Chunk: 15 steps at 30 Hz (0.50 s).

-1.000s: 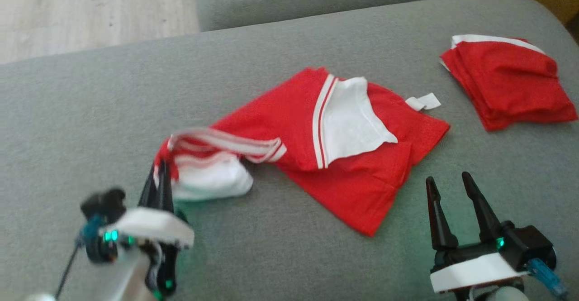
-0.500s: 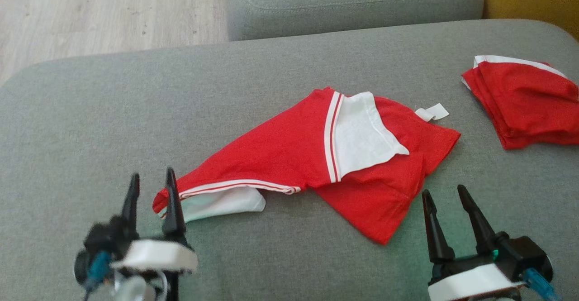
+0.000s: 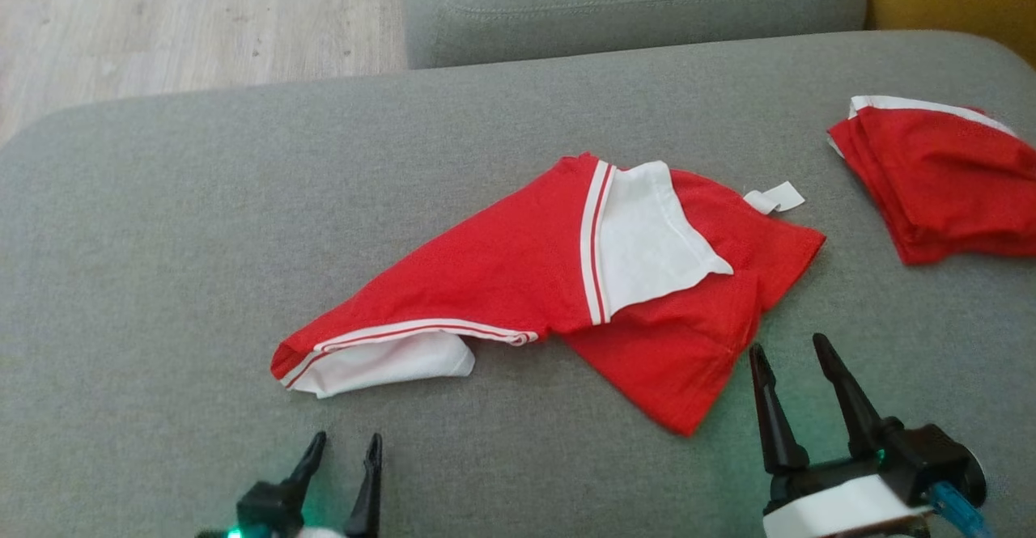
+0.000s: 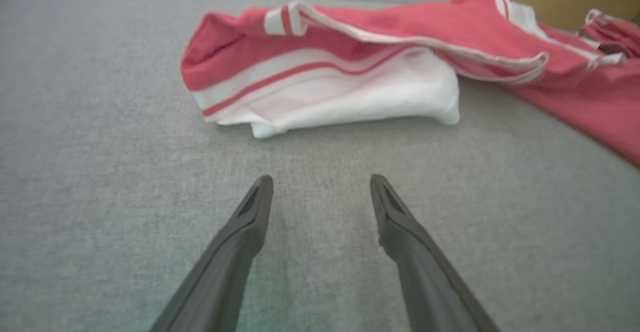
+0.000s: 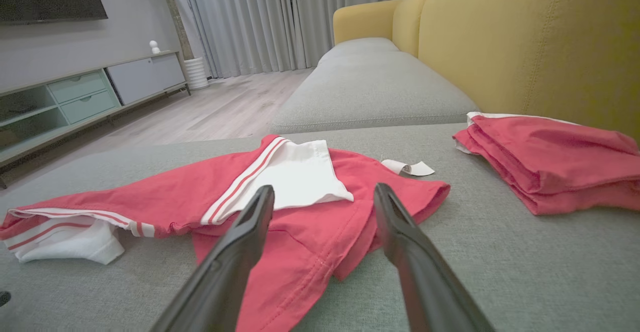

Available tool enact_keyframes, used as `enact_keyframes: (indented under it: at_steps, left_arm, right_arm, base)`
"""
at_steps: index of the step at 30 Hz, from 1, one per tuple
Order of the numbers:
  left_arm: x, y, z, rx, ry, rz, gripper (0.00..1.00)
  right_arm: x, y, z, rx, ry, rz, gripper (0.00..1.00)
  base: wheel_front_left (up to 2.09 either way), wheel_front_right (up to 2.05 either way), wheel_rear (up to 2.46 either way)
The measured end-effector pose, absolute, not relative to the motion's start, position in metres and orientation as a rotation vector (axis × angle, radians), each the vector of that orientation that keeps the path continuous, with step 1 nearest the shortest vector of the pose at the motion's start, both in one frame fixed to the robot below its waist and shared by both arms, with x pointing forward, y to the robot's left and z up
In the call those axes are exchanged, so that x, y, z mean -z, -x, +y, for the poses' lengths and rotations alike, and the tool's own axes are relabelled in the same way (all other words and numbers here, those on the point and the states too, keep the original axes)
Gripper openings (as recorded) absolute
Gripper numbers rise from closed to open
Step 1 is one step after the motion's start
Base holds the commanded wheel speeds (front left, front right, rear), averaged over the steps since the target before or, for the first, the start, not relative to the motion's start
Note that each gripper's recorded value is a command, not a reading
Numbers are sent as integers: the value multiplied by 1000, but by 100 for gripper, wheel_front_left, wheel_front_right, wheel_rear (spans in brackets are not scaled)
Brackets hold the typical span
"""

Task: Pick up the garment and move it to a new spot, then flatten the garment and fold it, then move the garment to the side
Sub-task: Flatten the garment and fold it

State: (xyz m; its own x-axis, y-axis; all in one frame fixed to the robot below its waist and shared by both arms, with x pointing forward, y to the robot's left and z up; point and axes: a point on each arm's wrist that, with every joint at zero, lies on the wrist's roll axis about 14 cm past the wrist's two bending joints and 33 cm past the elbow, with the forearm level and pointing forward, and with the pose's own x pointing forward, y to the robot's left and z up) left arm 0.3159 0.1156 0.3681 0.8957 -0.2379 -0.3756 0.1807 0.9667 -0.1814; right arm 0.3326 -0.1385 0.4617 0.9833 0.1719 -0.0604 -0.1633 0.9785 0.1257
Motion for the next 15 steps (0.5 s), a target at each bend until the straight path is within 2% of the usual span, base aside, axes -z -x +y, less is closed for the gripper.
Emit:
enact_keyframes:
  at_steps: [14, 15]
  left_arm:
    - [-363, -371, 118, 233, 103, 431, 100]
    - [-365, -373, 115, 246, 107, 423, 76]
  right_arm:
    - [-448, -331, -143, -152, -110, 117, 100]
    - [-448, -331, -144, -148, -110, 117, 100]
  base:
    - [0, 0, 0]
    - [0, 0, 0]
